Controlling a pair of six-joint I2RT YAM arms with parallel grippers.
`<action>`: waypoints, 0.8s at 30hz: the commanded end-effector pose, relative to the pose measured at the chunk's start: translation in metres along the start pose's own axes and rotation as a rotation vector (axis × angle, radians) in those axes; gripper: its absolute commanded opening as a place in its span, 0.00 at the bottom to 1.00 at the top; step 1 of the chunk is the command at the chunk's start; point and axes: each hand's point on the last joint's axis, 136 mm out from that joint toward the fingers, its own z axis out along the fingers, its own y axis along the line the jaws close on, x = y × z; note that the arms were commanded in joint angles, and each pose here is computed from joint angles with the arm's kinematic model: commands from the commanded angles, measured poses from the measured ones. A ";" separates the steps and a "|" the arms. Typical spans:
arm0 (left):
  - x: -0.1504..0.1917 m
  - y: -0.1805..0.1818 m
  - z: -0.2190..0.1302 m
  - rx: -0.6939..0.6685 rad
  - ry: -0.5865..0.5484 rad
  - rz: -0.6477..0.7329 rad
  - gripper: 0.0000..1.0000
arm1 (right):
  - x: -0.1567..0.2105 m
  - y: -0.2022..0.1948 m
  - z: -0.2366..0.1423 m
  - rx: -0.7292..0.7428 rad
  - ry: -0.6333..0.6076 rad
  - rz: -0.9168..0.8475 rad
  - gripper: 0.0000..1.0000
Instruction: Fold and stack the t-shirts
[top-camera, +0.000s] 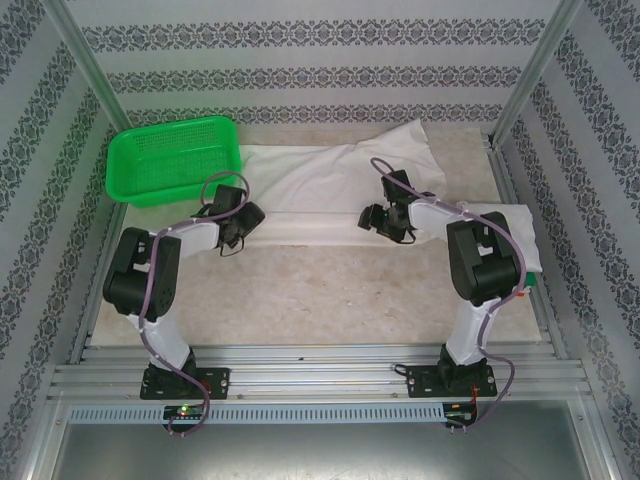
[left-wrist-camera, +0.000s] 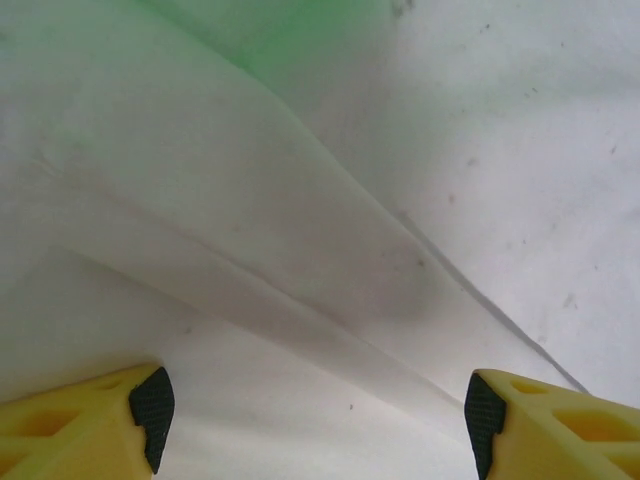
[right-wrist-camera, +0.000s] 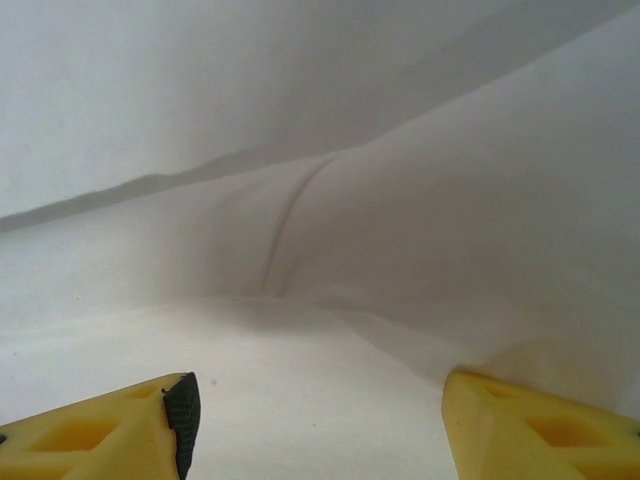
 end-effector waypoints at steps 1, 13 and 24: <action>0.012 0.054 -0.016 -0.147 0.001 0.004 0.79 | 0.048 -0.020 -0.001 0.050 0.093 0.045 0.66; 0.015 0.120 -0.059 -0.237 -0.025 -0.046 0.80 | 0.100 0.018 -0.032 -0.027 0.071 -0.062 0.66; 0.010 0.066 -0.058 -0.128 -0.056 0.026 0.82 | 0.073 -0.027 -0.058 0.022 -0.084 0.048 0.70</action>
